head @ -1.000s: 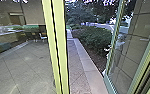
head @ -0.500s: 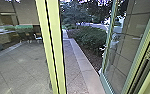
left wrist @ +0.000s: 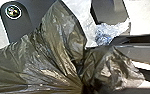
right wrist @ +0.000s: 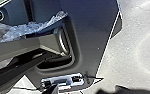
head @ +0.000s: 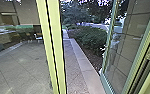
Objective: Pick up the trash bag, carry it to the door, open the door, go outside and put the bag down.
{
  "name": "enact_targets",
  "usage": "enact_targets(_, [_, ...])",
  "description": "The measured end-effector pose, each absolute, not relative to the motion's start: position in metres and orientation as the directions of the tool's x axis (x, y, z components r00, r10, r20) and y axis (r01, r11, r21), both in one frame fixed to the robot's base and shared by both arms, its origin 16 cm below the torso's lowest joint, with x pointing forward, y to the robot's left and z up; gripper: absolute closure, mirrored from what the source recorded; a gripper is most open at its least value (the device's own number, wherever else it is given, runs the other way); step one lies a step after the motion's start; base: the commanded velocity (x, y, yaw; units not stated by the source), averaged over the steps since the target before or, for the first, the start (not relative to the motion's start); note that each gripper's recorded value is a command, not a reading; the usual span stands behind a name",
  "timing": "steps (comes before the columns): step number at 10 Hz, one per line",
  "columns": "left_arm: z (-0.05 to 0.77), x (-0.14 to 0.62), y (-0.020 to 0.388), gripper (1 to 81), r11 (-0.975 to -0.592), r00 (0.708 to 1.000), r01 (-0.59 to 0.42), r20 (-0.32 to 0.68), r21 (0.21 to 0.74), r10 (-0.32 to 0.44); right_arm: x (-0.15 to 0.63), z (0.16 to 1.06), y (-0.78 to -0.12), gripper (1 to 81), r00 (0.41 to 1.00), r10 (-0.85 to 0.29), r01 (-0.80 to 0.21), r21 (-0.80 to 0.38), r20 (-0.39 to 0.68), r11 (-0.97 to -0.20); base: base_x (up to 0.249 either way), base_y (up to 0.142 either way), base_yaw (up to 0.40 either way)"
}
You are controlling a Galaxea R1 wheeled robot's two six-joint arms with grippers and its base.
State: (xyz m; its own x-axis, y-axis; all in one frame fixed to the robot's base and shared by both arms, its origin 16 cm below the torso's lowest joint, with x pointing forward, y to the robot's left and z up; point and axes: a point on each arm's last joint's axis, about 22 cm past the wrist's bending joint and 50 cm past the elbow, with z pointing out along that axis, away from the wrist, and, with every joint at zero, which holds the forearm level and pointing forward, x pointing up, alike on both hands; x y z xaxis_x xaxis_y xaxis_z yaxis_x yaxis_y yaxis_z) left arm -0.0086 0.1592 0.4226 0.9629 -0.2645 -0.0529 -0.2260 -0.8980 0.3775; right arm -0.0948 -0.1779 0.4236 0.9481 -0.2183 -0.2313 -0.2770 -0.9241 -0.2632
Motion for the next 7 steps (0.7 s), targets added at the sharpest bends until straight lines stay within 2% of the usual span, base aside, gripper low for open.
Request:
enact_targets(4, [0.422, -0.008, 0.16, 81.1, -0.899, 0.963, -0.226, -0.053, 0.375, -0.264, -0.092, 0.43, -0.152, 1.0, 0.965, -0.16, -0.225, -0.337, -0.209, -0.914, 0.0, 0.0, 0.0])
enact_targets(7, [0.422, -0.007, 0.161, 81.1, -0.9, 0.963, -0.227, -0.052, 0.373, -0.264, -0.098, 0.431, -0.15, 1.0, 0.966, -0.154, -0.22, -0.346, -0.21, -0.912, 0.0, 0.0, 0.0])
